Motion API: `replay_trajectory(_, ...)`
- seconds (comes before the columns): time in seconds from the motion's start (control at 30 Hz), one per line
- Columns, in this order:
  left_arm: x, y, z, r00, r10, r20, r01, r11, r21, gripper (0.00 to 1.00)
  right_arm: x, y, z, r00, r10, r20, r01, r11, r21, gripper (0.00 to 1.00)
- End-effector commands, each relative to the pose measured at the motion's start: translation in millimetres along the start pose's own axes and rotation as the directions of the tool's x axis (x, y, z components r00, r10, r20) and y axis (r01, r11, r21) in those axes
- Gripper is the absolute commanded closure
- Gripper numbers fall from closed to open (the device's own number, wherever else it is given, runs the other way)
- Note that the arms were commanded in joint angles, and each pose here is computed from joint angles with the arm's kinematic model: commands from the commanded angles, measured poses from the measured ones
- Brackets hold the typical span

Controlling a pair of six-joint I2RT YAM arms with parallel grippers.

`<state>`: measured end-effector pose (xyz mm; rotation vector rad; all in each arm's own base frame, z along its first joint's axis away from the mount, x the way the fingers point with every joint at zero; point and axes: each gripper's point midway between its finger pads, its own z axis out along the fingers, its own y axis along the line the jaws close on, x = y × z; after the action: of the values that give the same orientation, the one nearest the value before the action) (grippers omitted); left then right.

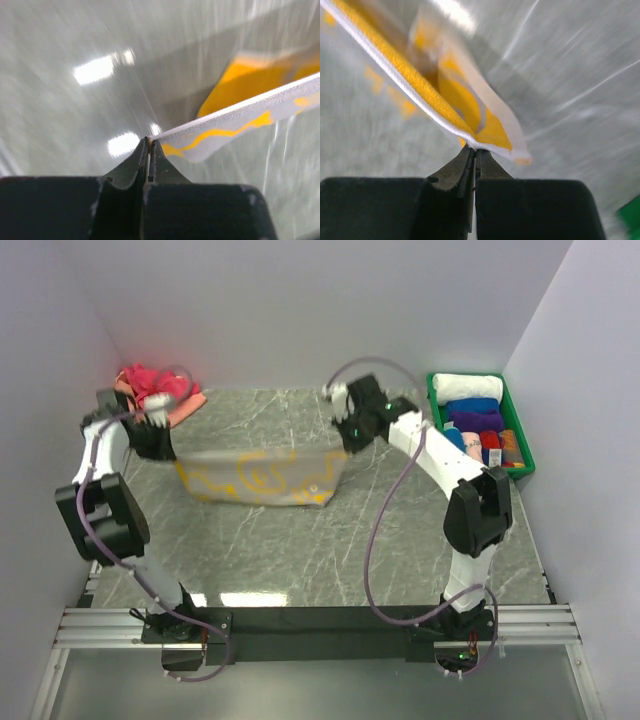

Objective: Roll the towels
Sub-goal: Flatten the towel

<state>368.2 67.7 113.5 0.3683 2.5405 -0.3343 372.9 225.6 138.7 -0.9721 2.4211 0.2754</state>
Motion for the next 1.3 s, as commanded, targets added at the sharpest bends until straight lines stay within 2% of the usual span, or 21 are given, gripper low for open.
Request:
replay_trajectory(0.0,-94.0,26.7,-28.4,0.976,-0.021,0.217,0.030,0.999,-0.041,1.00,-78.0,-81.2,-47.4,0.972,0.048,0.229,-0.100,0.970,0.222,1.00)
replay_trajectory(0.03,-109.6,28.9,-35.5,0.967,-0.031,0.252,0.044,0.998,-0.044,1.00,-106.6,-91.8,-70.3,0.951,0.027,0.309,-0.111,0.960,0.258,1.00)
replay_trajectory(0.1,-146.0,31.5,-60.2,0.942,0.009,0.336,0.014,0.998,-0.065,1.00,-119.5,-107.6,-88.2,0.939,-0.015,0.343,-0.114,0.929,0.351,1.00)
replay_trajectory(0.23,-170.9,21.8,-100.9,0.893,0.136,0.428,-0.089,0.988,-0.129,1.00,-135.3,-101.1,-114.3,0.906,-0.055,0.419,-0.102,0.934,0.342,1.00)
replay_trajectory(0.27,-155.0,19.3,-91.7,0.906,0.140,0.399,-0.099,0.988,-0.122,1.00,-133.8,-97.4,-115.2,0.907,-0.056,0.417,-0.093,0.940,0.328,1.00)
replay_trajectory(0.33,-142.0,12.5,-106.2,0.888,0.248,0.387,-0.186,0.964,-0.190,1.00,-115.2,-83.0,-104.2,0.924,-0.070,0.377,-0.045,0.957,0.288,1.00)
replay_trajectory(0.37,-112.9,8.5,-87.3,0.911,0.241,0.334,-0.196,0.967,-0.162,1.00,-103.7,-78.1,-97.0,0.933,-0.079,0.351,-0.026,0.959,0.283,1.00)
replay_trajectory(0.4,-101.2,0.9,-94.2,0.904,0.278,0.325,-0.230,0.956,-0.179,1.00,-70.9,-71.9,-78.9,0.956,-0.088,0.278,0.009,0.962,0.273,1.00)
replay_trajectory(0.47,-41.2,-7.0,-64.0,0.927,0.319,0.198,-0.298,0.946,-0.128,0.99,-39.5,-54.4,-57.5,0.970,-0.120,0.212,0.069,0.969,0.237,1.00)
replay_trajectory(0.5,-23.0,-13.0,-62.5,0.924,0.343,0.169,-0.325,0.938,-0.124,1.00,-1.5,-42.8,-38.1,0.981,-0.150,0.123,0.123,0.971,0.205,1.00)
replay_trajectory(0.53,21.8,-18.6,-41.3,0.928,0.365,0.078,-0.359,0.930,-0.074,1.00,15.6,-37.0,-29.0,0.982,-0.170,0.080,0.151,0.968,0.198,1.00)
replay_trajectory(0.6,61.6,-28.0,-35.3,0.898,0.440,0.006,-0.439,0.897,-0.044,1.00,67.2,-8.0,-8.8,0.969,-0.244,-0.046,0.248,0.962,0.117,0.76)
replay_trajectory(0.63,100.8,-35.5,-23.3,0.896,0.439,-0.068,-0.440,0.898,0.005,0.99,83.0,-1.0,-5.1,0.961,-0.263,-0.088,0.271,0.958,0.098,0.47)
replay_trajectory(0.67,115.6,-40.7,-24.8,0.879,0.466,-0.096,-0.467,0.884,0.018,0.96,93.6,9.6,-4.2,0.951,-0.289,-0.109,0.298,0.952,0.074,0.39)
replay_trajectory(0.7,126.8,-41.6,-24.5,0.860,0.496,-0.119,-0.497,0.868,0.030,0.82,113.9,14.5,-4.3,0.946,-0.286,-0.155,0.295,0.955,0.038,0.23)
replay_trajectory(0.73,140.5,-46.5,-23.8,0.854,0.502,-0.139,-0.499,0.865,0.057,0.75,119.4,18.8,-7.0,0.945,-0.286,-0.159,0.292,0.956,0.013,0.05)
replay_trajectory(0.8,147.7,-54.5,-32.5,0.856,0.499,-0.135,-0.491,0.866,0.090,0.54,117.6,16.0,-22.3,0.955,-0.263,-0.133,0.269,0.963,0.027,0.05)
replay_trajectory(0.87,135.2,-57.1,-41.5,0.864,0.493,-0.107,-0.485,0.870,0.091,0.48,108.6,12.2,-34.3,0.966,-0.240,-0.100,0.245,0.969,0.036,0.04)
replay_trajectory(0.9,131.8,-64.6,-43.0,0.880,0.467,-0.085,-0.456,0.882,0.121,0.40,97.1,7.5,-45.5,0.976,-0.205,-0.067,0.208,0.977,0.038,0.04)
replay_trajectory(1.07,93.4,-57.2,-43.3,0.928,0.372,-0.012,-0.369,0.924,0.099,0.40,68.1,10.1,-45.5,0.993,-0.116,-0.037,0.116,0.993,-0.006,0.19)
replay_trajectory(1.27,85.5,-22.4,-15.0,0.984,0.165,-0.065,-0.164,0.986,0.017,0.52,50.2,15.4,-0.9,0.996,-0.041,-0.081,0.038,0.999,-0.033,0.32)
